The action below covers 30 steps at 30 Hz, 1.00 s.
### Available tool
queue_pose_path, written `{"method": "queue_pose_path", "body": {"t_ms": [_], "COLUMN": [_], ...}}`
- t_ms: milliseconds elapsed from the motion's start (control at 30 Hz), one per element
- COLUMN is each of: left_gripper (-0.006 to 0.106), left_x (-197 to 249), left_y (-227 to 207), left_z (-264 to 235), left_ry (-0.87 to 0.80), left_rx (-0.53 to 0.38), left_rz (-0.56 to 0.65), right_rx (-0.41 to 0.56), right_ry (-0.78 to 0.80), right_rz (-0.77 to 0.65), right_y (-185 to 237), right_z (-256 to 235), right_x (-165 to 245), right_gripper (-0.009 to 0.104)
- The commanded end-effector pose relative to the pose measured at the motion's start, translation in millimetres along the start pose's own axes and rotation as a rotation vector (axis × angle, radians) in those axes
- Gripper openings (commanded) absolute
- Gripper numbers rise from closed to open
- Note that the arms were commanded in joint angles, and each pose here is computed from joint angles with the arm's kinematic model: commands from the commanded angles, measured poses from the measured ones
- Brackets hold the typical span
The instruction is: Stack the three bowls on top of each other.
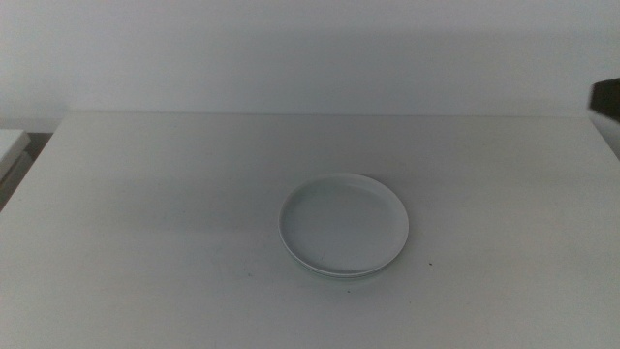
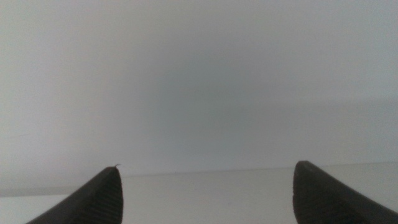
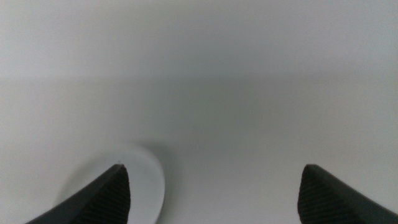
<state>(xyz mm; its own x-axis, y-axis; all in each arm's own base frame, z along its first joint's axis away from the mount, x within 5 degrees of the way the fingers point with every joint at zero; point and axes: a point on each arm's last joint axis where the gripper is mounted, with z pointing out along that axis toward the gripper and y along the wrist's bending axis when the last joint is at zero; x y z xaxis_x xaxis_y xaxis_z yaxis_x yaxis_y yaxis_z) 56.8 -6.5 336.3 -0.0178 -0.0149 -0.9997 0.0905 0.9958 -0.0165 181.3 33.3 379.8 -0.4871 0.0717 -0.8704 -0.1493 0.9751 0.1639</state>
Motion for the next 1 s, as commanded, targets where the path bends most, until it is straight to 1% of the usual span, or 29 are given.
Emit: {"method": "queue_pose_path", "body": {"t_ms": [0,67,133,167,200,267,333,433,567,633,733,800,967], "left_gripper": [0.094,0.094,0.094,0.094,0.094,0.094,0.094,0.094,0.094,0.094,0.094,0.094,0.094], "left_x": [2,9,24,33,44,66,89,111,126,134,139,142,137], "left_y": [0,0,-1,-1,-2,-2,-1,1,2,3,4,3,4], "left_z": [-4,-7,-10,-12,-13,-15,-12,-6,-2,0,1,1,1], "left_ry": [-0.016,-0.035,-0.059,-0.057,-0.05,-0.032,0.014,0.061,0.078,0.089,0.072,0.107,0.045], "left_rx": [-0.002,-0.001,0.011,0.018,0.026,0.03,0.018,-0.002,-0.008,-0.012,-0.017,-0.014,-0.02], "left_rz": [-0.011,-0.018,-0.062,-0.085,-0.111,-0.123,-0.098,-0.056,-0.057,-0.058,-0.058,-0.054,-0.058], "right_rx": [0.019,0.019,0.027,0.029,0.03,0.033,0.04,0.053,0.079,0.109,0.142,0.155,0.159], "right_ry": [-0.134,-0.258,-0.397,-0.433,-0.424,-0.352,-0.279,-0.288,-0.34,-0.322,-0.35,-0.338,-0.359], "right_rz": [-0.029,-0.024,-0.034,-0.037,-0.036,-0.037,-0.051,-0.087,-0.112,-0.104,-0.078,-0.067,-0.068], "right_y": [-3,-7,-12,-15,-18,-22,-27,-32,-37,-40,-42,-42,-43], "right_z": [-20,-26,-32,-35,-36,-36,-34,-32,-31,-26,-27,-27,-28], "right_x": [5,25,56,70,91,129,164,197,218,225,223,224,222], "right_gripper": [0.092,0.092,0.092,0.092,0.092,0.092,0.092,0.092,0.092,0.092,0.092,0.092,0.092]}}
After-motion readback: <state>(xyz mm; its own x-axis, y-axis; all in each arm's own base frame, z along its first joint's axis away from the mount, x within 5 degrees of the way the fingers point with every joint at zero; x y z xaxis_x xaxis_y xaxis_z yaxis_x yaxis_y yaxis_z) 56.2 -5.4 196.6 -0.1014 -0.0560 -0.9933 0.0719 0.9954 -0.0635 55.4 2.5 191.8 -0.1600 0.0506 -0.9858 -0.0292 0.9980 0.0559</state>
